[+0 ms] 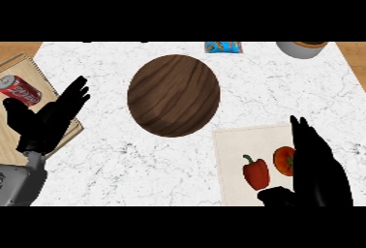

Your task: Pick the tomato from the placemat and place it in the bowl

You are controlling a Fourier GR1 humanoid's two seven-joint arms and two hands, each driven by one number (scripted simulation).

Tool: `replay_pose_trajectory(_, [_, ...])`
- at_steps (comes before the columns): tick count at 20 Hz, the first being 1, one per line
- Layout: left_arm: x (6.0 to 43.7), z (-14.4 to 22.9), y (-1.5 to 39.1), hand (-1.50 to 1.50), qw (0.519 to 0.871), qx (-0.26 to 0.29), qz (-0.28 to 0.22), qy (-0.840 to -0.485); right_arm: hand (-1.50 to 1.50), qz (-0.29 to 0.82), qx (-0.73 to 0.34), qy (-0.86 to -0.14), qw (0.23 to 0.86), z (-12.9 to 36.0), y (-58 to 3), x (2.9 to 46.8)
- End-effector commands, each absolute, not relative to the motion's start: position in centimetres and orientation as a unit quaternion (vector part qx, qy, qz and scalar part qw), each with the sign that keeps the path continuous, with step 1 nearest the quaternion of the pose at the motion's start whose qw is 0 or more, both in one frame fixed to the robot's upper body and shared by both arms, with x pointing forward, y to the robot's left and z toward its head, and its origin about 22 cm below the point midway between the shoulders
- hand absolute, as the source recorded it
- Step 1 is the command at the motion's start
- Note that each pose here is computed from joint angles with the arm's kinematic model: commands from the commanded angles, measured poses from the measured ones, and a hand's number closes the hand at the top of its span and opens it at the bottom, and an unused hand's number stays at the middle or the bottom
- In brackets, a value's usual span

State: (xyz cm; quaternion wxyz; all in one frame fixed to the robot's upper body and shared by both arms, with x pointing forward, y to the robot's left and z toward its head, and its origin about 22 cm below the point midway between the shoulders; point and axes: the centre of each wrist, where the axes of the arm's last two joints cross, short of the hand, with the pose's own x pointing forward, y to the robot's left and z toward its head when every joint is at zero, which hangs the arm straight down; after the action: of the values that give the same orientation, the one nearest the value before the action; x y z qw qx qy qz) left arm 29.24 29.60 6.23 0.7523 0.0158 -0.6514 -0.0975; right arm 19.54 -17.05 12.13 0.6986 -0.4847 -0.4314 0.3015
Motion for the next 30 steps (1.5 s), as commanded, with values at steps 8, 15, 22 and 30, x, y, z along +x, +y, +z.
replay_pose_trajectory(8, [29.8, 5.1, 30.3, 0.00, 0.755, 0.012, -0.088, -0.650, -1.50, 0.302, -0.494, -0.393, 0.714, 10.2, -18.7, 19.7])
replay_pose_trajectory(15, [28.2, 7.8, 30.3, 0.00, 0.755, 0.018, -0.103, -0.648, -1.50, 0.298, -0.482, -0.370, 0.736, 9.2, -18.9, 23.9])
replay_pose_trajectory(22, [28.2, 5.9, 31.0, 0.00, 0.750, 0.016, -0.100, -0.654, -1.50, 0.289, -0.475, -0.367, 0.746, 7.7, -19.2, 22.0])
replay_pose_trajectory(30, [30.2, 5.3, 31.4, 0.00, 0.754, 0.017, -0.090, -0.651, -1.50, 0.307, -0.476, -0.350, 0.746, 4.6, -20.4, 23.6])
